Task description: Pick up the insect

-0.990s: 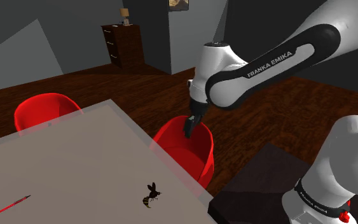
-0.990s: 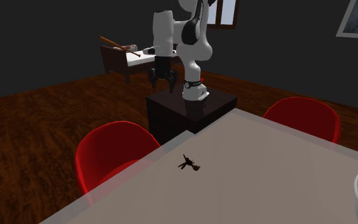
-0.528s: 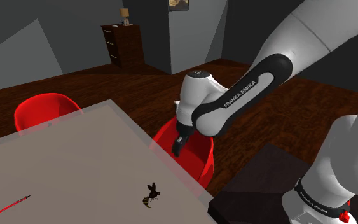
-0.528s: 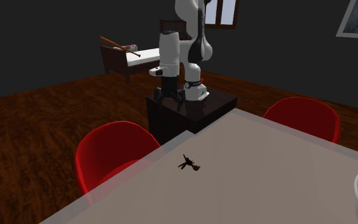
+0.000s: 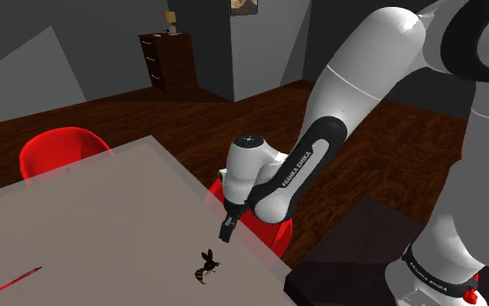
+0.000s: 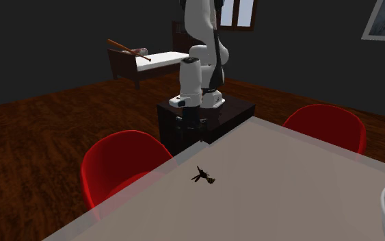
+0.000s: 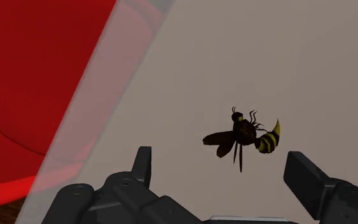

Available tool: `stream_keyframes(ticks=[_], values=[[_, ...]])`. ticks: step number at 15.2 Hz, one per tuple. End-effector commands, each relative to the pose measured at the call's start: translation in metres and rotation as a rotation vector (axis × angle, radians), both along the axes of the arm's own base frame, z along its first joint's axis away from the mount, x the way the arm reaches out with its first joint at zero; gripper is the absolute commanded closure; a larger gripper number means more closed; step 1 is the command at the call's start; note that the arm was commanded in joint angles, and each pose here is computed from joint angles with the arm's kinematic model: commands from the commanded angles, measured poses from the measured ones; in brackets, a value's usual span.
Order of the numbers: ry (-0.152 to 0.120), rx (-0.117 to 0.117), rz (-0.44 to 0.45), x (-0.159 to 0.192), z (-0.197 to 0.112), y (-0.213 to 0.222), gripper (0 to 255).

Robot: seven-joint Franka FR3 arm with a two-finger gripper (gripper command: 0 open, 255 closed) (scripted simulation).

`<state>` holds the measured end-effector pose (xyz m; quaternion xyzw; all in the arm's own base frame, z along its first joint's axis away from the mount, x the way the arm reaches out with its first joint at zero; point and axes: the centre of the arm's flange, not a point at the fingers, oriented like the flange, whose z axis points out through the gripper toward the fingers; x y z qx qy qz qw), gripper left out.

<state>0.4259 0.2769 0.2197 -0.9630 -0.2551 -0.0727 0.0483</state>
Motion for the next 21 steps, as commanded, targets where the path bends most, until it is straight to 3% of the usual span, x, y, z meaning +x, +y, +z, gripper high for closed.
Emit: stream_keyframes(ticks=[1,9,18,19,21], values=[[0.000,0.002,0.025,0.002,-0.021,0.016,0],[0.004,0.009,0.122,0.003,-0.104,0.077,0],[0.004,0.008,0.122,0.003,-0.144,0.077,0],[0.004,0.008,0.122,0.003,-0.143,0.078,255],[0.004,0.008,0.122,0.003,-0.143,0.078,255]])
